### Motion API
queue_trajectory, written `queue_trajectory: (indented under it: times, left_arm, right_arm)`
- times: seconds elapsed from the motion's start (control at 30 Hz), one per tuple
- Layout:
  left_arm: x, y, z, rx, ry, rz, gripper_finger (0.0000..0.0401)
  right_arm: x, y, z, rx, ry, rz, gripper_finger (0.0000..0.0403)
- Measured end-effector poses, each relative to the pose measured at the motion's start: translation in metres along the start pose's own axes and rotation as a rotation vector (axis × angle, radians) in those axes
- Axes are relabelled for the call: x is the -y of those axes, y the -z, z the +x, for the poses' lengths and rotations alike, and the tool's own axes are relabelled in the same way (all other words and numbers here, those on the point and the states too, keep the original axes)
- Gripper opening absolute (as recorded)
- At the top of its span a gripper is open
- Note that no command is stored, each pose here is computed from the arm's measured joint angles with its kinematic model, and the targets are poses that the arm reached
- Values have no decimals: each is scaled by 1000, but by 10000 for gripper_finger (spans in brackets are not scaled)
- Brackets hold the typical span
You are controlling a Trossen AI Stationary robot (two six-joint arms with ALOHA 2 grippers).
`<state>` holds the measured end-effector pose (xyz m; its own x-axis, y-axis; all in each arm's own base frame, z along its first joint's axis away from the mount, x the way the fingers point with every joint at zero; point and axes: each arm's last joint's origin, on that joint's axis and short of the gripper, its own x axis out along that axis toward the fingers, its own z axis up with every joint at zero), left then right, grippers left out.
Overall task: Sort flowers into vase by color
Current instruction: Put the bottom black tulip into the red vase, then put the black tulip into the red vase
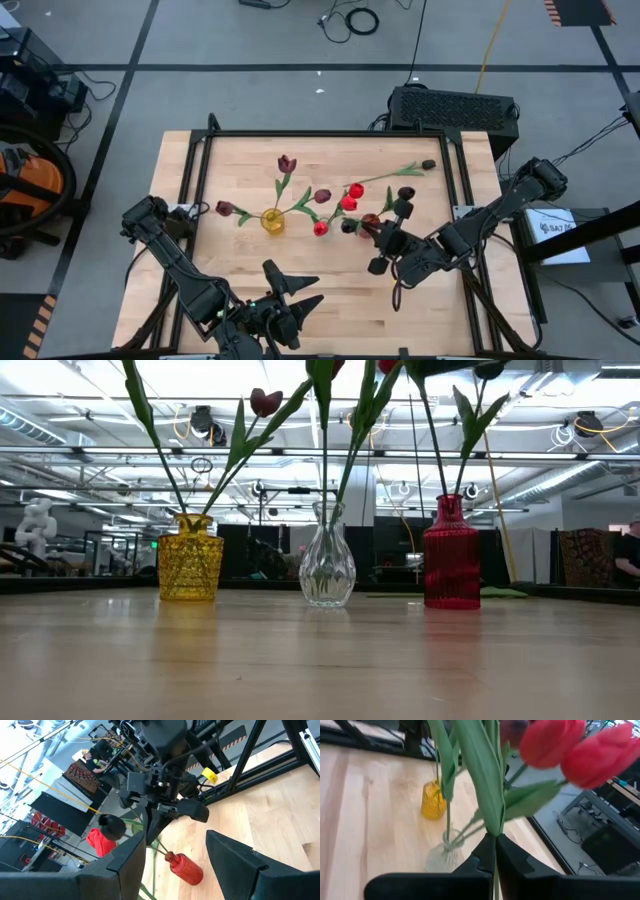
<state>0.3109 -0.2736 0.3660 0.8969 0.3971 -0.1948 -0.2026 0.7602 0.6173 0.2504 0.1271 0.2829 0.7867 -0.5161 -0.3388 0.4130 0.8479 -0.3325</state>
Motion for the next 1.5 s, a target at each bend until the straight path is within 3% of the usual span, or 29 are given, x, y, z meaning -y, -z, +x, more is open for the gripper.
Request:
queue_trajectory:
  times: [0.6, 0.97, 1.2, 1.5]
  left_arm:
    - [0, 0, 0, 0, 0, -1, 214]
    - [0, 0, 0, 0, 0, -1, 214]
    - [0, 0, 0, -2, 0, 2, 214]
    - [0, 1, 0, -3, 1, 4, 214]
  right_arm:
    - [7, 16, 1, -109, 32, -6, 6]
    - [9, 22, 4, -208, -44, 57, 13]
    - [11, 27, 3, -269, -50, 137, 79]
    - [14, 25, -4, -352, -196, 202, 190]
